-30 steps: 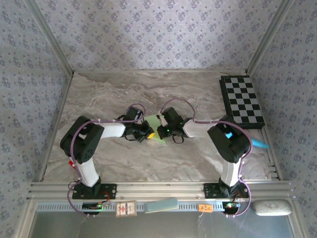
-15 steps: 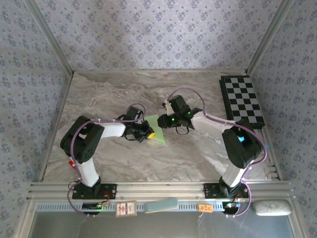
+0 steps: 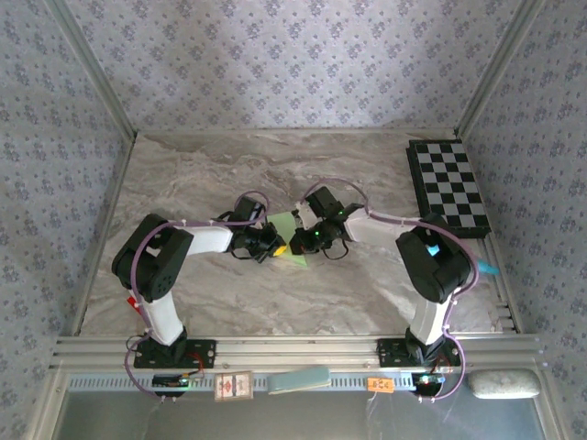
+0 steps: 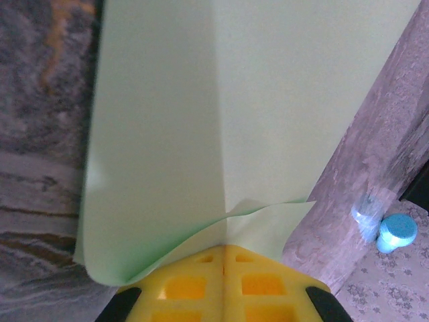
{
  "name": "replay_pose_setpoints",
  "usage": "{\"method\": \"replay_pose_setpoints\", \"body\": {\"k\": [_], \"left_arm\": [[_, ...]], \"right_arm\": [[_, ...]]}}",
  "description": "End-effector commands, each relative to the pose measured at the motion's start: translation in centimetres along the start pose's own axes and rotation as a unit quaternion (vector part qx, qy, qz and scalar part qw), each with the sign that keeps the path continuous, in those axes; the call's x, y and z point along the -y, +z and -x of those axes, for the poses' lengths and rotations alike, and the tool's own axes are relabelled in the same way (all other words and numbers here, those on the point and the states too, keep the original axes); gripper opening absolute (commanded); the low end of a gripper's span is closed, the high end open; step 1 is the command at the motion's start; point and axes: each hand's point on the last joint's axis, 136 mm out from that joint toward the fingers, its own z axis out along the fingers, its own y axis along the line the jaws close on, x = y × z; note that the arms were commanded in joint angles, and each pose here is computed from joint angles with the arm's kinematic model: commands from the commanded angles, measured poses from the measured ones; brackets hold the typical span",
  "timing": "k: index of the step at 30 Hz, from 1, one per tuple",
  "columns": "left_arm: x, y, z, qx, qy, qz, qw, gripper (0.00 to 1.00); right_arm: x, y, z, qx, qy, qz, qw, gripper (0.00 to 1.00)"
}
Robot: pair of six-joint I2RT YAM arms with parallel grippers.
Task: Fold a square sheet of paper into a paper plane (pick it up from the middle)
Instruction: Third fold the triangle at the center of the table.
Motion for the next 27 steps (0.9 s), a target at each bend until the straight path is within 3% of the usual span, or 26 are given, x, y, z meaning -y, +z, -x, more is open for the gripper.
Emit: {"method": "replay_pose_setpoints", "body": {"k": [1, 27], "left_arm": [[-4.2, 0.9, -0.2, -0.004, -0.028, 0.071, 0.997, 0.04], [-4.9, 1.0, -0.4, -0.008, -0.035, 0.083, 0.996, 0.04]], "right_arm": [[-0.1, 0.5, -1.1, -0.030, -0.003, 0.003, 1.000, 0.06], [2.8, 2.2, -2.8, -0.067, 0.016, -0.047, 0.996, 0.05]]}}
